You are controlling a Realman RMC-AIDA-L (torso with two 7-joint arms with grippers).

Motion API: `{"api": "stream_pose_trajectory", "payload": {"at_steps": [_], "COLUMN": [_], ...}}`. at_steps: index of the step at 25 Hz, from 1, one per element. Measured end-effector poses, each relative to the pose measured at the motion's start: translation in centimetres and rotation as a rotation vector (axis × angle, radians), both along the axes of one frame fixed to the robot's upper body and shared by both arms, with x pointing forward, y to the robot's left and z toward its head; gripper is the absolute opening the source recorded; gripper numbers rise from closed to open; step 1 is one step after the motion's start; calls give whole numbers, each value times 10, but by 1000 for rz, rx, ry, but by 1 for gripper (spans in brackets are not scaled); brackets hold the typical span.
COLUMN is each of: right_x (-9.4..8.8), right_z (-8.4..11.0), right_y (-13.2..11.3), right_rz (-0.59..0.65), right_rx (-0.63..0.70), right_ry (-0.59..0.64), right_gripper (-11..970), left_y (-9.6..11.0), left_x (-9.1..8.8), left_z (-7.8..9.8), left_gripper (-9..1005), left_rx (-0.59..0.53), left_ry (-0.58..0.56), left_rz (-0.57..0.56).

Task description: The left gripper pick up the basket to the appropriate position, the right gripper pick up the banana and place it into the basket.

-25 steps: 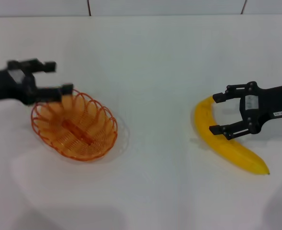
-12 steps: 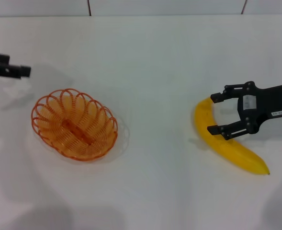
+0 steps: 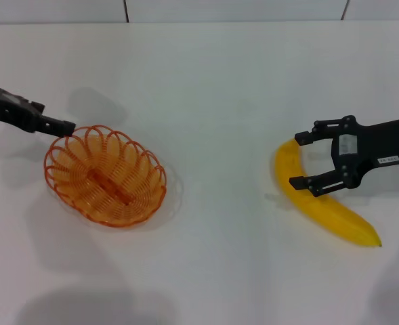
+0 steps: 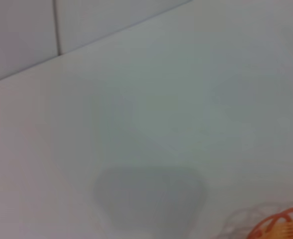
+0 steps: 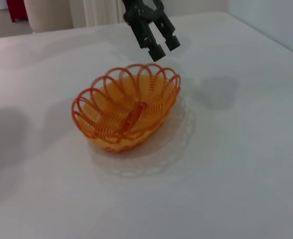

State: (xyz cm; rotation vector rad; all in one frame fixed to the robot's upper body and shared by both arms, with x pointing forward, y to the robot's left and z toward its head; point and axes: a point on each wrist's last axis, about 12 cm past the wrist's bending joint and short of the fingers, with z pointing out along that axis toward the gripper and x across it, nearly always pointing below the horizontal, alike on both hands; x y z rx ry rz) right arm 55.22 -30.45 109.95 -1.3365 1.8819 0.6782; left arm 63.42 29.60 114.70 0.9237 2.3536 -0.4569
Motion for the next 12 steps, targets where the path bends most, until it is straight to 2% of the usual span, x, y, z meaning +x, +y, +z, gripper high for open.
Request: {"api": "stream_pose_trajectory", "payload": {"at_steps": [12], "right_x": [1], "right_z": [0], "right_y": [2], "right_rz": [6], "right_rx": [-4], "right_ry": [-3], "right_gripper": [892], "left_y": [-19], "left_x": [-5], "left_z": [-15], "left_gripper": [830], "left_rx": [32], "left_ry": [39], "left_rz": [-33]}}
